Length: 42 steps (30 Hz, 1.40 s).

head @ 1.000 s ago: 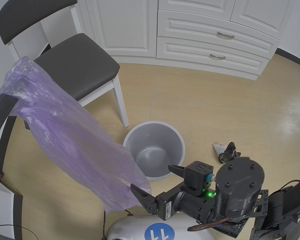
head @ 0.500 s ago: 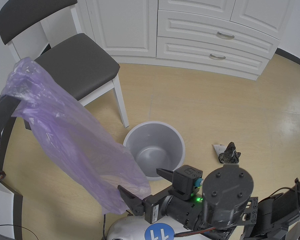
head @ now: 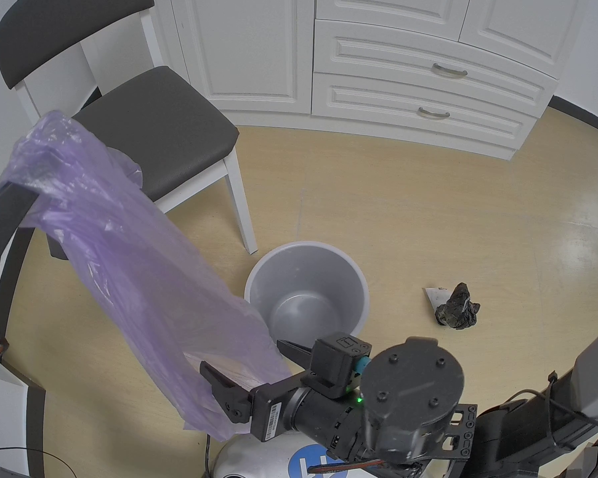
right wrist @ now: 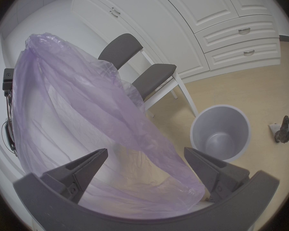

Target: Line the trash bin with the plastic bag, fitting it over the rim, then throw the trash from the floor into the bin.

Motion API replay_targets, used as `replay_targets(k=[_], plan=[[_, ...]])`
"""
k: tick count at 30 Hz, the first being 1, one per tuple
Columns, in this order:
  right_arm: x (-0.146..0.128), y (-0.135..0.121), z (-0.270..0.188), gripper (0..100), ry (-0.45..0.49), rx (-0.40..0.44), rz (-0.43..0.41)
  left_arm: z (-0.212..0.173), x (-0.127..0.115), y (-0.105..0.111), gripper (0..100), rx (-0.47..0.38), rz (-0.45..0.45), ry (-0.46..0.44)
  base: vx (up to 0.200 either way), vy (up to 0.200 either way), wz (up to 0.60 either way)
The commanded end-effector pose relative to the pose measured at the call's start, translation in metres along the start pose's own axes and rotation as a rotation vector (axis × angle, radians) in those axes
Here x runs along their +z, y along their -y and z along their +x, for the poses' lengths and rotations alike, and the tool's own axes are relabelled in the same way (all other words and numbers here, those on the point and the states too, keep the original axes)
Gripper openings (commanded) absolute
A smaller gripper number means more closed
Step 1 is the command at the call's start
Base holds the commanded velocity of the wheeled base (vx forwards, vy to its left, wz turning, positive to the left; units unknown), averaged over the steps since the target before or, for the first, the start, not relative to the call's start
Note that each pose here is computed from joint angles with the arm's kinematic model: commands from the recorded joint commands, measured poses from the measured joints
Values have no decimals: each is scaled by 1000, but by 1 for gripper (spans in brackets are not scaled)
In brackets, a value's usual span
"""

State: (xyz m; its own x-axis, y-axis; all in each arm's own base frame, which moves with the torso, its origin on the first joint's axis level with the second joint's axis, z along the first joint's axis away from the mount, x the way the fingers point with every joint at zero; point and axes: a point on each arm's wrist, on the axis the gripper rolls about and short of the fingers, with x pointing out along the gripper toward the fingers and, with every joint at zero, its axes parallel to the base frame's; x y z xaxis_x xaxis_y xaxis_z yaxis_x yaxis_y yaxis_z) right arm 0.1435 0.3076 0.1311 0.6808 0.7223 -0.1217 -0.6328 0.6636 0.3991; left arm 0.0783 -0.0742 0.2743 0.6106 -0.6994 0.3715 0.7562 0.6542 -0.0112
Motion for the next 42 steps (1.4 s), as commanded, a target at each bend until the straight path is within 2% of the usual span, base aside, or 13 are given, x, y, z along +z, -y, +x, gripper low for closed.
replay_targets(k=[1,14,19,25,42], plan=[[-5,2,3,100,-13,-8,-6,-1,4,0,0,3,2,17,0,0,0],[-3,6,10,100,4,-18,11,1,20,-1,0,54,0,85,0,0,0],[-7,9,17,100,46,-6,26,0,29,-1,0,84,-22,123,0,0,0],[-22,17,30,100,69,-8,34,0,30,-1,0,83,-30,126,0,0,0],[-41,27,47,100,91,-11,44,0,31,-1,0,84,-30,131,0,0,0]])
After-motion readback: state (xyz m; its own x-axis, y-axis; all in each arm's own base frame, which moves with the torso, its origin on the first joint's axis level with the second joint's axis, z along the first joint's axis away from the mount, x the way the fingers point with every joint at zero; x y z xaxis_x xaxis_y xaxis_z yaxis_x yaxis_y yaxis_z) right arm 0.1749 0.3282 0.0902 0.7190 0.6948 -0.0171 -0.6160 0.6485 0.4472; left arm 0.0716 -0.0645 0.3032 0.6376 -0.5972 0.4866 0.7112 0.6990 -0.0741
